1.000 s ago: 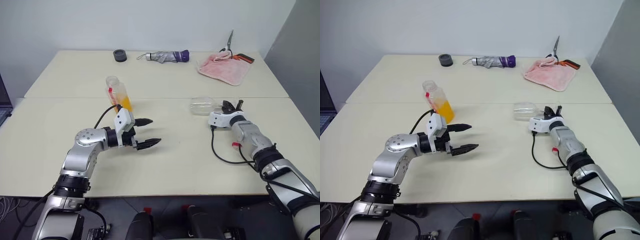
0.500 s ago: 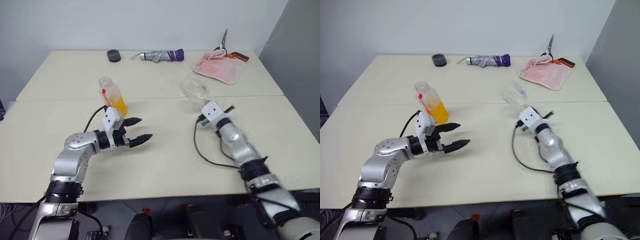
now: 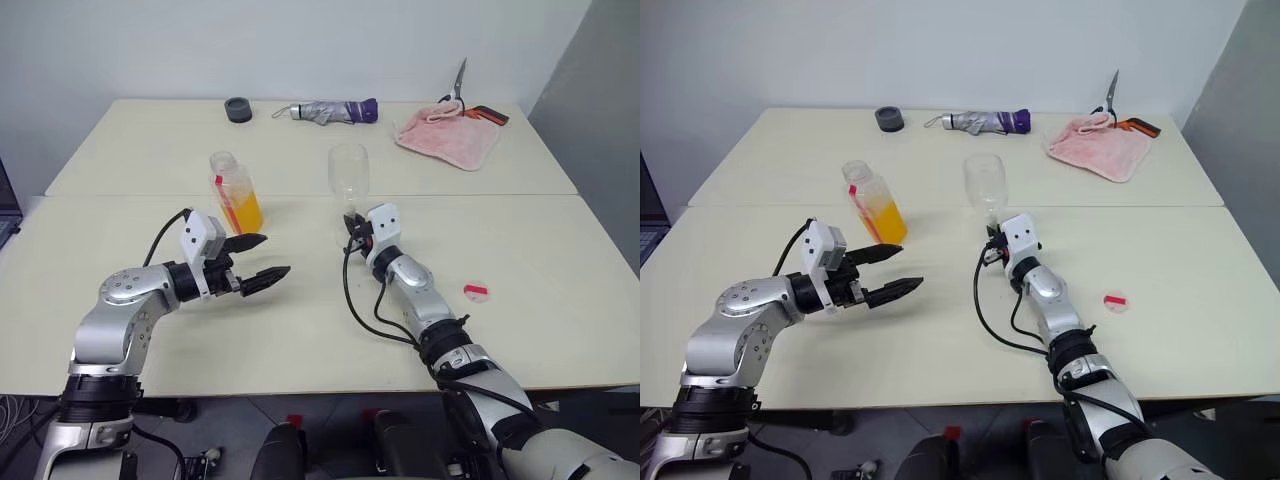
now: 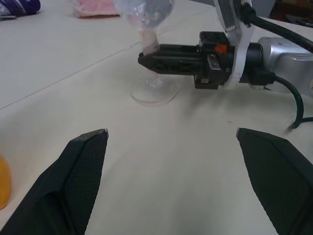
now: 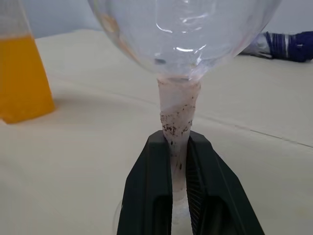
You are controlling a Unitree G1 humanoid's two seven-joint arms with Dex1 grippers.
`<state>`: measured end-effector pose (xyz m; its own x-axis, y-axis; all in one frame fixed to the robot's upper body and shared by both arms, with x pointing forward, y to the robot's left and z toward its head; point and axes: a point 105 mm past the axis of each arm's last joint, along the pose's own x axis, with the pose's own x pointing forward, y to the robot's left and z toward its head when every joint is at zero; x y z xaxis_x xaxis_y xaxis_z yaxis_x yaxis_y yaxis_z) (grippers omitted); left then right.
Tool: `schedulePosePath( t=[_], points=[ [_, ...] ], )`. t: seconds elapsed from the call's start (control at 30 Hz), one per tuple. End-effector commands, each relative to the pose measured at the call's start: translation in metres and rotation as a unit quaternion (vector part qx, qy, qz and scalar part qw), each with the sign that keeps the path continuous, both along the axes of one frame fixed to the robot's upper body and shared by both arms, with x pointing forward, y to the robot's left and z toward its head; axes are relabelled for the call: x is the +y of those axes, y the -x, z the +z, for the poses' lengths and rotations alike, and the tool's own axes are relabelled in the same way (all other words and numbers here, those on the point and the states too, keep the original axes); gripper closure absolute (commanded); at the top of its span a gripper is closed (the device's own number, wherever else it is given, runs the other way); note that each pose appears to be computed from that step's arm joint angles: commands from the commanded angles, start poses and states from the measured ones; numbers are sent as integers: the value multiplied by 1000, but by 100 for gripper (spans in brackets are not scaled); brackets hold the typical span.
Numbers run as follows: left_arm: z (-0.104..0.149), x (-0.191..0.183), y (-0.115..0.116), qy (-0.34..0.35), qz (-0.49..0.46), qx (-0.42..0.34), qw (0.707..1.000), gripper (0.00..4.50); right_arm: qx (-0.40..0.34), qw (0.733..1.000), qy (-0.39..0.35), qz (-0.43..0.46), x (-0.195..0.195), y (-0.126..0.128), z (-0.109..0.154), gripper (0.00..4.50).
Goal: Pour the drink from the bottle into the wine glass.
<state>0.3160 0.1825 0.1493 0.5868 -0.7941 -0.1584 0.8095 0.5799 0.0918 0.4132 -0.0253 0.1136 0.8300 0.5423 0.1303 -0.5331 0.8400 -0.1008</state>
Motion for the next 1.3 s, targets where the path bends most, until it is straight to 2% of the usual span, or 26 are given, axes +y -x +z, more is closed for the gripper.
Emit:
schedulePosePath(
  t=[0.03,0.33,0.6,0.83,1.3],
  points=[
    [15,5,5,-4,3,-24,1000,0,-5,1000,0,11,-2,5,-6,439],
    [22,8,5,-13,-3,-28,1000,0,8,999,19,37,0,19,-24,439],
    [35,8,3,-3,-9,-44,999,0,-12,997,-26,70,14,21,-4,439],
    [49,4,3,1,-8,-69,998,0,10,991,-36,128,29,33,-12,439],
    [76,-8,6,-12,-18,-111,994,0,27,989,-27,140,32,35,-22,439]
  ],
)
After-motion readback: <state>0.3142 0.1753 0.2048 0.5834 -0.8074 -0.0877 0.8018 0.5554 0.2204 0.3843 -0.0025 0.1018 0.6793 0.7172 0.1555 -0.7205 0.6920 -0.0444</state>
